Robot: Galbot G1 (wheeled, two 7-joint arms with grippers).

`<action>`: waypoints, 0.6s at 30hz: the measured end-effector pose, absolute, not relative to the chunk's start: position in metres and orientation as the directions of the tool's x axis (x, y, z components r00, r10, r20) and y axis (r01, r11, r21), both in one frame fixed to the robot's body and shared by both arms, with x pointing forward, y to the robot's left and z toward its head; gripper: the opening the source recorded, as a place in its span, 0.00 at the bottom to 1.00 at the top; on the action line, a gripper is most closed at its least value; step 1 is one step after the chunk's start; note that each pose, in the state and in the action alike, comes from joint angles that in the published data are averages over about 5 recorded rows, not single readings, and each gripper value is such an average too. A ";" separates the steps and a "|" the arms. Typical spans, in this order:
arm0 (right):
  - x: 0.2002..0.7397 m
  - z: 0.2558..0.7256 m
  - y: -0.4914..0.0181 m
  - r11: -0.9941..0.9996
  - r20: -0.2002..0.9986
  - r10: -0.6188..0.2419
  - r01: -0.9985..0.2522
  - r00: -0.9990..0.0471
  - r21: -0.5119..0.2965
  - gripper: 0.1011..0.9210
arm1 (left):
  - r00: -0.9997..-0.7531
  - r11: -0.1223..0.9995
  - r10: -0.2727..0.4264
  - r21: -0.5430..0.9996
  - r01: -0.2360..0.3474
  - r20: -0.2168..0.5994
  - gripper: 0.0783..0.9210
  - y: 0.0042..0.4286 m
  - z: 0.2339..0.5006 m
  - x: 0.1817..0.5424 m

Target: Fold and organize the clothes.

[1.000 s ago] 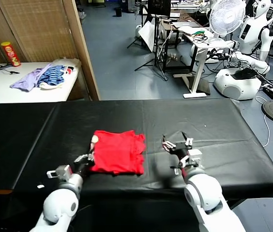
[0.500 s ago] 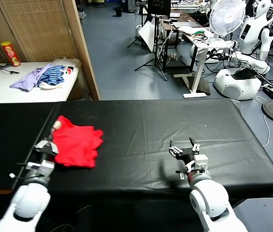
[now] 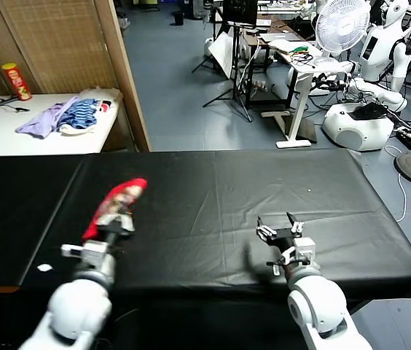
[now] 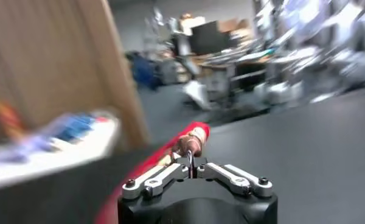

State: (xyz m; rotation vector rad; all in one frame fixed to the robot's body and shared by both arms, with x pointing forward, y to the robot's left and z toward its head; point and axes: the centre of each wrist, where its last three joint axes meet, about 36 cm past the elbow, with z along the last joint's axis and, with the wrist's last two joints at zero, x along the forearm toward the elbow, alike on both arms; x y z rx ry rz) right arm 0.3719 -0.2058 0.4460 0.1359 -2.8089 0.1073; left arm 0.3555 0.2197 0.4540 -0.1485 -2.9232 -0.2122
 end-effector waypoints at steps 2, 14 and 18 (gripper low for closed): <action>0.372 0.444 -0.205 0.990 0.326 -0.110 -0.133 -0.939 -0.047 0.85 | -0.969 0.987 0.132 0.061 0.147 0.209 0.08 0.200 0.445 0.357; 0.379 0.436 -0.182 0.937 0.408 -0.350 -0.318 -0.843 0.148 0.85 | -0.902 0.900 0.419 -0.179 0.398 0.103 0.69 0.148 0.422 0.350; 0.389 0.431 -0.166 0.912 0.424 -0.408 -0.340 -0.809 0.230 0.85 | -0.902 0.890 0.427 -0.201 0.408 0.059 0.84 0.154 0.429 0.350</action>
